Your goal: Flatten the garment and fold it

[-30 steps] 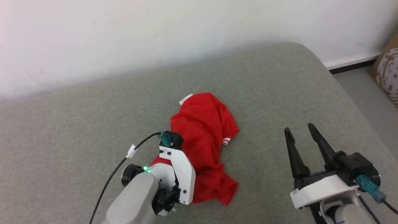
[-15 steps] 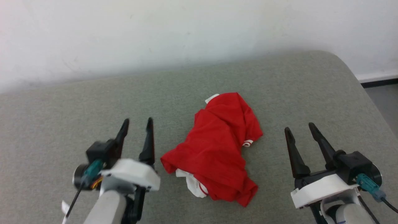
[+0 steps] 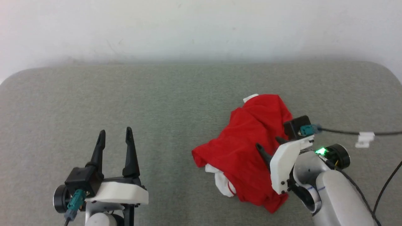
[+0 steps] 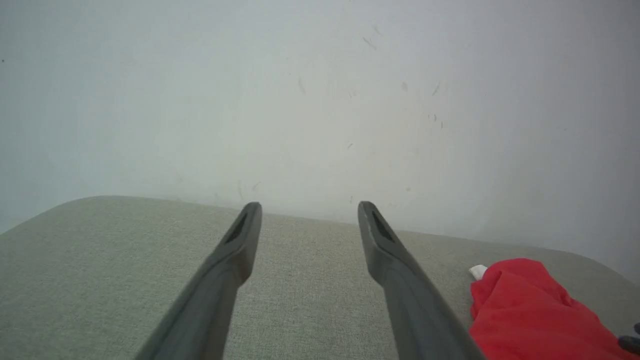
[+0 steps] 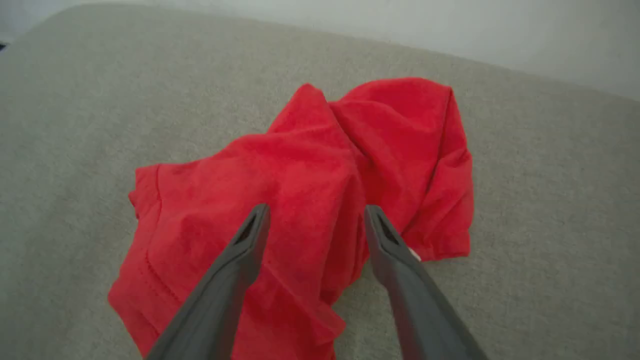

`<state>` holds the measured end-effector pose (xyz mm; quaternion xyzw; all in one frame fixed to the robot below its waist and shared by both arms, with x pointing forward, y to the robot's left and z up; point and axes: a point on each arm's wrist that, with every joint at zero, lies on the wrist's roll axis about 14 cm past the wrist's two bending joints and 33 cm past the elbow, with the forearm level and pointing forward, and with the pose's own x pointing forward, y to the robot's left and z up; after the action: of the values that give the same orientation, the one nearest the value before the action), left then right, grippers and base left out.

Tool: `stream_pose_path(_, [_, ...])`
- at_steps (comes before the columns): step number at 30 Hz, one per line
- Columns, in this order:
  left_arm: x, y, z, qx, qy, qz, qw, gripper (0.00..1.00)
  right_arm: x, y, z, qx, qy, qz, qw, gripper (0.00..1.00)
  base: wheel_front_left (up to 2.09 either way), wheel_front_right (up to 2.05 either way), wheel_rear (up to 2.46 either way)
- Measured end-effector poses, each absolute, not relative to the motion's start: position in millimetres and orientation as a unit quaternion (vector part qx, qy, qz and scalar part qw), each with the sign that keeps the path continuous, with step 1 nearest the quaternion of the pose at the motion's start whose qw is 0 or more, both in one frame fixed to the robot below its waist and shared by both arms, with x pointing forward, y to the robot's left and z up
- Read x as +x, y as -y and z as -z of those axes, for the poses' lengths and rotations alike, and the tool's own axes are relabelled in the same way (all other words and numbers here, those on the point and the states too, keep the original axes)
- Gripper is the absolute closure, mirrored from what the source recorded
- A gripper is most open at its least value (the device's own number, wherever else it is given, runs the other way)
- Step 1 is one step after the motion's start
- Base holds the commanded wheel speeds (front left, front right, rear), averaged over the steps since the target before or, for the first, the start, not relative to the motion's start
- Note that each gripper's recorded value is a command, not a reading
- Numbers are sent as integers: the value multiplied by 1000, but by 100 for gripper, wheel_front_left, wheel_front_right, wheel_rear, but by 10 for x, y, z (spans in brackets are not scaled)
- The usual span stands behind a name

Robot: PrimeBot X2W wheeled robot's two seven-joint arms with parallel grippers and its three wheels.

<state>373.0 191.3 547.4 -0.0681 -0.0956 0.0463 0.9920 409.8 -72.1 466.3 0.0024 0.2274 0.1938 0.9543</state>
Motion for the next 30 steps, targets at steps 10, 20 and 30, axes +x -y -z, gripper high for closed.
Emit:
stream_pose_path(10, [3619,-2179,-5327,-67,79,-88,991,0,4106,477,-4175,-11,-383,-228,895,100,0,0,0])
stream_pose_path(20, [3634,-2131,-5310,-68,78,-77,992,0,3806,766,-4495,68,-335,-202,918,100,0,0,0])
stream_pose_path(30, [3723,-1850,-5335,-73,81,-28,994,0,3029,2460,-4178,64,-377,58,922,100,0,0,0])
